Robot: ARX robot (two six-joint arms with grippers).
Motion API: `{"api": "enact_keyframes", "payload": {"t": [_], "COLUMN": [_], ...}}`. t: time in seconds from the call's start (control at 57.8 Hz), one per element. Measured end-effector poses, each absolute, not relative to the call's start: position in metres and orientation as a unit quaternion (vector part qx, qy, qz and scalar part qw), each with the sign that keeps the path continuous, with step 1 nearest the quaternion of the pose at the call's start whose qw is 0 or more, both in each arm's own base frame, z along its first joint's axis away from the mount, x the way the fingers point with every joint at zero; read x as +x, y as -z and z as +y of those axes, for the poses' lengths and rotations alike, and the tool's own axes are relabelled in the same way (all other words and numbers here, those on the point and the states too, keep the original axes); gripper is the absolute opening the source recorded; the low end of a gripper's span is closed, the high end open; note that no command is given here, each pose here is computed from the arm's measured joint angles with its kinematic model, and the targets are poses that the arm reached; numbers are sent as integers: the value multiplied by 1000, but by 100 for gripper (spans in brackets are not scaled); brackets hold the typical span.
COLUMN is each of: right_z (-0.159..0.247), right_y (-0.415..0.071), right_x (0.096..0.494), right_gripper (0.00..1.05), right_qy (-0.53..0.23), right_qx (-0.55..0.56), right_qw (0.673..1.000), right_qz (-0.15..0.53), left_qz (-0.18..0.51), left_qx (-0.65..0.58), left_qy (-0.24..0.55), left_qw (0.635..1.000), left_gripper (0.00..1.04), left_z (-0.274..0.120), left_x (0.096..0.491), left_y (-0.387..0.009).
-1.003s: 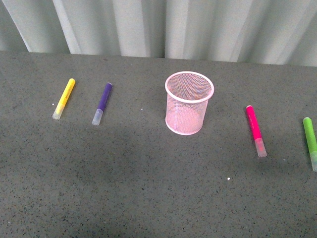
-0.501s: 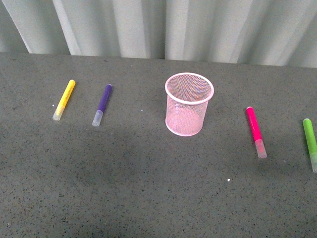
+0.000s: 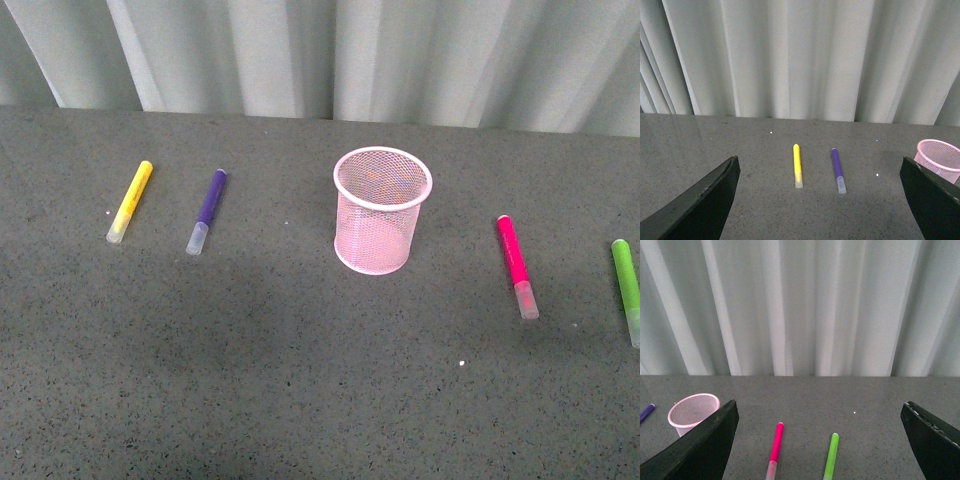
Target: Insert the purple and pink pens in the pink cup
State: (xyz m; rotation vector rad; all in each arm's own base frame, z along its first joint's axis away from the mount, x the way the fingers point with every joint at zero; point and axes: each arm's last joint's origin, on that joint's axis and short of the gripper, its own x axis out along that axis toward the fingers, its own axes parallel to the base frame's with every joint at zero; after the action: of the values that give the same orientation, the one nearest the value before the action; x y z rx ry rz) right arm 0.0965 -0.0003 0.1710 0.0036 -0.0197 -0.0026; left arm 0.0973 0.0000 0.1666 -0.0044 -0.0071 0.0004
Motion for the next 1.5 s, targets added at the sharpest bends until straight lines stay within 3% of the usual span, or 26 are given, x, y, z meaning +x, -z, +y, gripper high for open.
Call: {"api": "enact_keyframes", "payload": {"t": [0.363, 0.467, 0.588, 0.882, 1.107, 1.504], "right_z": [0, 0, 0, 0, 0, 0], "right_y": [-171, -171, -171, -171, -171, -171], "right_x": [97, 97, 97, 96, 96, 96], "right_gripper": [98, 98, 98, 98, 98, 98], "right_qy": [1, 1, 1, 1, 1, 1], "right_qx": [2, 2, 2, 2, 2, 2], "right_qw": [1000, 1000, 1000, 1000, 1000, 1000], "right_qz": [-10, -10, -9, -10, -10, -10], "left_qz": [9, 178, 207, 201, 281, 333], "left_qx": [-10, -56, -72, -86, -45, -29], "left_qy": [-7, -177, -252, -247, -208, -128], "left_qw": [1000, 966, 943, 944, 936, 934], "left_gripper": [98, 98, 98, 98, 98, 98], "left_z": [-1, 3, 7, 21, 23, -10], "left_x": [98, 104, 127, 188, 250, 305], "left_y": [-167, -170, -171, -181, -168, -175]}}
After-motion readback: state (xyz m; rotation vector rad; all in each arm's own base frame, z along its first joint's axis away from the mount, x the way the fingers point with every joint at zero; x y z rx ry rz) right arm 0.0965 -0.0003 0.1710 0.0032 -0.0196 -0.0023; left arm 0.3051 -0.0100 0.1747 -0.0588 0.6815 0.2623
